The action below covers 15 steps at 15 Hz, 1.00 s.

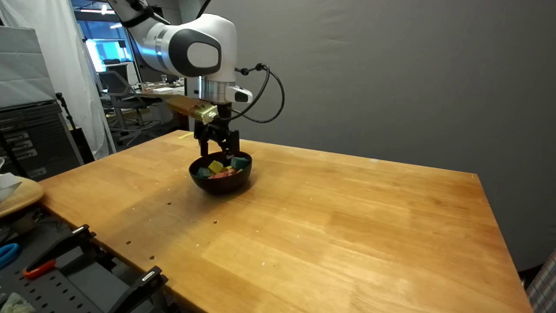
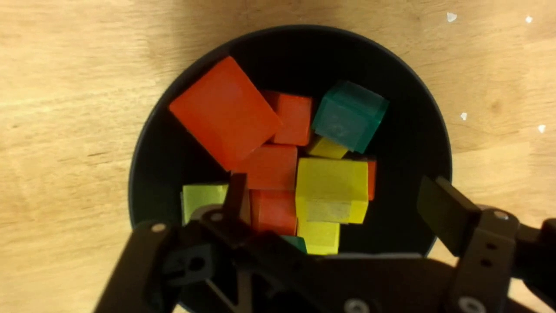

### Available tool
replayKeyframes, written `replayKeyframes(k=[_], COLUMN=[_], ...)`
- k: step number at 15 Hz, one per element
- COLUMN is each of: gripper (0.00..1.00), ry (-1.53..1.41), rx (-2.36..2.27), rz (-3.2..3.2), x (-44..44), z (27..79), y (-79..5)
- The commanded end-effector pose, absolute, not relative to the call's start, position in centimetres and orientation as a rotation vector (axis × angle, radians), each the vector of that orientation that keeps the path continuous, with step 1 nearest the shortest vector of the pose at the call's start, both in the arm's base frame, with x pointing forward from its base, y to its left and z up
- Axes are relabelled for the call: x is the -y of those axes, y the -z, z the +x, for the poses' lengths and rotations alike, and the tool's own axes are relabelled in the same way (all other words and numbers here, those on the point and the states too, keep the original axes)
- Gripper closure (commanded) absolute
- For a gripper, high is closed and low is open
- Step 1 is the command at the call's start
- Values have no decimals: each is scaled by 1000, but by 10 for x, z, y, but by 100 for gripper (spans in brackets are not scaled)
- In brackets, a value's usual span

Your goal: Remove the objects from the bowl and put them on the table

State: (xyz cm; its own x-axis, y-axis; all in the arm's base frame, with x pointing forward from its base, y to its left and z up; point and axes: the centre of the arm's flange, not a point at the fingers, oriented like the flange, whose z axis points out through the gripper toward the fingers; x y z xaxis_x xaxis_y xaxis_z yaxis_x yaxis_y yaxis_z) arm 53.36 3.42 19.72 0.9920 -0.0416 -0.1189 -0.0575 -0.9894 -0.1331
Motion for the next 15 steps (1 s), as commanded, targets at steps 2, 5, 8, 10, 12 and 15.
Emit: replayKeyframes(k=[2,5,8,10,12,15], gripper=[13,34,63,76,76,76], ry=[-216,-228,-222,-223,-224,-218], rx=[-11,5,15,25,30,42], rz=[-3005,-3006,-3009,-3008,-3013,-3002], x=[-44,-48,-48,-51,-51,-50], z=[550,554,558,557,556,550], y=[-181,-173,-175,-179,-181,-195])
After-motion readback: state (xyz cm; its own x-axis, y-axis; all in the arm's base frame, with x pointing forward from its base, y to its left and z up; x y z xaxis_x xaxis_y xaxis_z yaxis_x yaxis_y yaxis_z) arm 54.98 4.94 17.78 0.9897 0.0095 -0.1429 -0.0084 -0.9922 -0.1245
